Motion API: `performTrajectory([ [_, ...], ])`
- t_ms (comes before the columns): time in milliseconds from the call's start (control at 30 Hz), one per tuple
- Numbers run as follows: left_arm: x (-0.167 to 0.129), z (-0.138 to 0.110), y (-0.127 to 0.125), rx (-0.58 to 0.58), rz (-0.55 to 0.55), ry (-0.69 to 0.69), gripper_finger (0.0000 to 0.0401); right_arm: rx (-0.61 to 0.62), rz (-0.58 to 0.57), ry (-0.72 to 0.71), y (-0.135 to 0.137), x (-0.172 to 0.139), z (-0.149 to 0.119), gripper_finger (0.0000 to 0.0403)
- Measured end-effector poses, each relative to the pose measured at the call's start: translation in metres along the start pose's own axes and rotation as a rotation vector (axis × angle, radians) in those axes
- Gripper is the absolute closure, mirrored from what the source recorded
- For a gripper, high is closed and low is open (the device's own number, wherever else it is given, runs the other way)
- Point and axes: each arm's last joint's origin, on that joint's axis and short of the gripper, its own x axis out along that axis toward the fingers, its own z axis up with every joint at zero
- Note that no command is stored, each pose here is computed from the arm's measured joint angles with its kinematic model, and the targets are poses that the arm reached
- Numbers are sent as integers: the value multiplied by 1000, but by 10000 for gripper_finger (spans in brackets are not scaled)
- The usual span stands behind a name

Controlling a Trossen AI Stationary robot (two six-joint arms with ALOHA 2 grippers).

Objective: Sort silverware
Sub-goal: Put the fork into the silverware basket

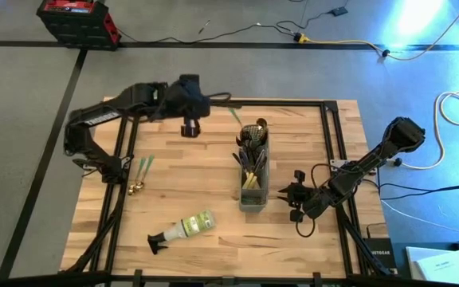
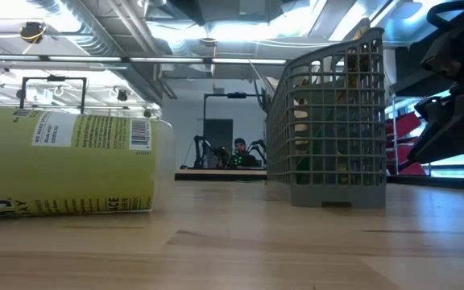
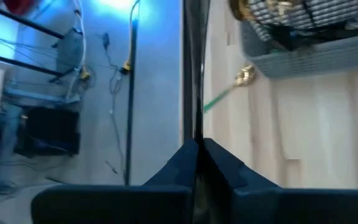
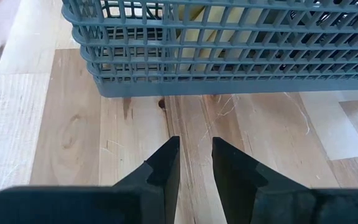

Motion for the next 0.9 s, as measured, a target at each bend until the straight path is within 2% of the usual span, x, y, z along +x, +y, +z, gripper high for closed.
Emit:
performTrajectory([
  [133, 13, 9, 4, 68, 1, 16, 401, 0, -6, -3, 0, 0, 0, 327],
  [300, 40, 27, -5, 205, 11, 68, 401, -2, -8, -4, 0, 0, 0, 327],
  [567, 81, 47, -32, 590, 93, 256, 401, -2, -8, -4, 0, 0, 0, 327],
  [800, 82, 69, -54, 861, 187, 305, 401, -5, -10, -1, -1, 0, 0, 327],
  [900, 76, 80, -58, 916, 241, 268, 401, -5, -10, -1, 0, 0, 0, 327],
])
